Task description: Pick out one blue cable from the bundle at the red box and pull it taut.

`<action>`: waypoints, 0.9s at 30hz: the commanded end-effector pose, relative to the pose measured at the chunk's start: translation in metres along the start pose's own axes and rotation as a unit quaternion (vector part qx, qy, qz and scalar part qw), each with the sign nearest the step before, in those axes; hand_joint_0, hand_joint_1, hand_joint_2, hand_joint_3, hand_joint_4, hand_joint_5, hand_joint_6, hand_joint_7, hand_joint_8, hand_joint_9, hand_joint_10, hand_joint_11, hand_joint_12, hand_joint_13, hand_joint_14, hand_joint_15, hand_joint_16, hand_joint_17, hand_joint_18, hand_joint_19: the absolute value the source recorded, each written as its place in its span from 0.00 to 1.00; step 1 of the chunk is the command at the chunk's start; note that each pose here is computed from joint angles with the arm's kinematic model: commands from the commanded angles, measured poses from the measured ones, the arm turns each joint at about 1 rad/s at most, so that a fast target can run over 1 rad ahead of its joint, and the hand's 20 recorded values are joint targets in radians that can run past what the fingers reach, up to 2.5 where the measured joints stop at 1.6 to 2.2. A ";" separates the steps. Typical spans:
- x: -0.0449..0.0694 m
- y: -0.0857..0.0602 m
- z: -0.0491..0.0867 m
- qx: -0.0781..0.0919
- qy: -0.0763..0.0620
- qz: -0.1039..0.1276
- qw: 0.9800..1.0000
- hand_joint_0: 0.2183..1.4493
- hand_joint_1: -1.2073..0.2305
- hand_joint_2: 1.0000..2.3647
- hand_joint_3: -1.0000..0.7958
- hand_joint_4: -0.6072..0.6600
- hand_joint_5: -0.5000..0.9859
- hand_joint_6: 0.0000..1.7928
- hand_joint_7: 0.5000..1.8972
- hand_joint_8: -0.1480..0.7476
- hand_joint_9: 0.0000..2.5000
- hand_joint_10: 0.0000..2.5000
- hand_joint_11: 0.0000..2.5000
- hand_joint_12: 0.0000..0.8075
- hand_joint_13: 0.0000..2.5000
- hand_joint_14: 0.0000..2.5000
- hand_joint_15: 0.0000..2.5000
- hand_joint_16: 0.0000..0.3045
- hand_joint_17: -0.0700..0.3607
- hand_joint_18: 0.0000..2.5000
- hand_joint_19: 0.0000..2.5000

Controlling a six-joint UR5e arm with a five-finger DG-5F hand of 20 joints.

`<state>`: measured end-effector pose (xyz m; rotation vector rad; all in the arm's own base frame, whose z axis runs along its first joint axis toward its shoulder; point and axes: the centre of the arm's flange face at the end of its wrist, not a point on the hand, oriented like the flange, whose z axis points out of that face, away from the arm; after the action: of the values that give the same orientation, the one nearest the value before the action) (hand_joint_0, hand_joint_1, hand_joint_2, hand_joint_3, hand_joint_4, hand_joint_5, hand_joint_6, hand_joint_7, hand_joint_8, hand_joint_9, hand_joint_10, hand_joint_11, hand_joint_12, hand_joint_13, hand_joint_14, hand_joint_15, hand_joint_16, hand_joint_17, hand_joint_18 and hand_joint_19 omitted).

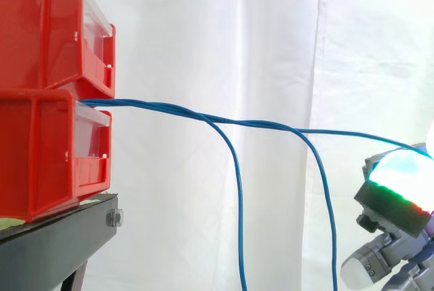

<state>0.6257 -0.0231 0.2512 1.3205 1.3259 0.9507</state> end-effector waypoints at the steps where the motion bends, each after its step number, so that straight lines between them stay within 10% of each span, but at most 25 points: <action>1: 0.001 0.000 0.000 -0.002 0.001 0.000 1.000 0.29 0.30 0.01 0.53 0.27 0.30 0.45 0.34 0.45 0.14 0.00 0.00 0.50 0.18 0.00 0.08 0.19 0.47 0.20 0.14; 27: 0.000 0.000 0.000 -0.002 0.000 0.000 1.000 0.27 0.30 0.05 0.52 0.25 0.30 0.45 0.34 0.45 0.16 0.00 0.00 0.51 0.20 0.00 0.09 0.20 0.48 0.21 0.13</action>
<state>0.6261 -0.0225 0.2514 1.3172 1.3249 0.9525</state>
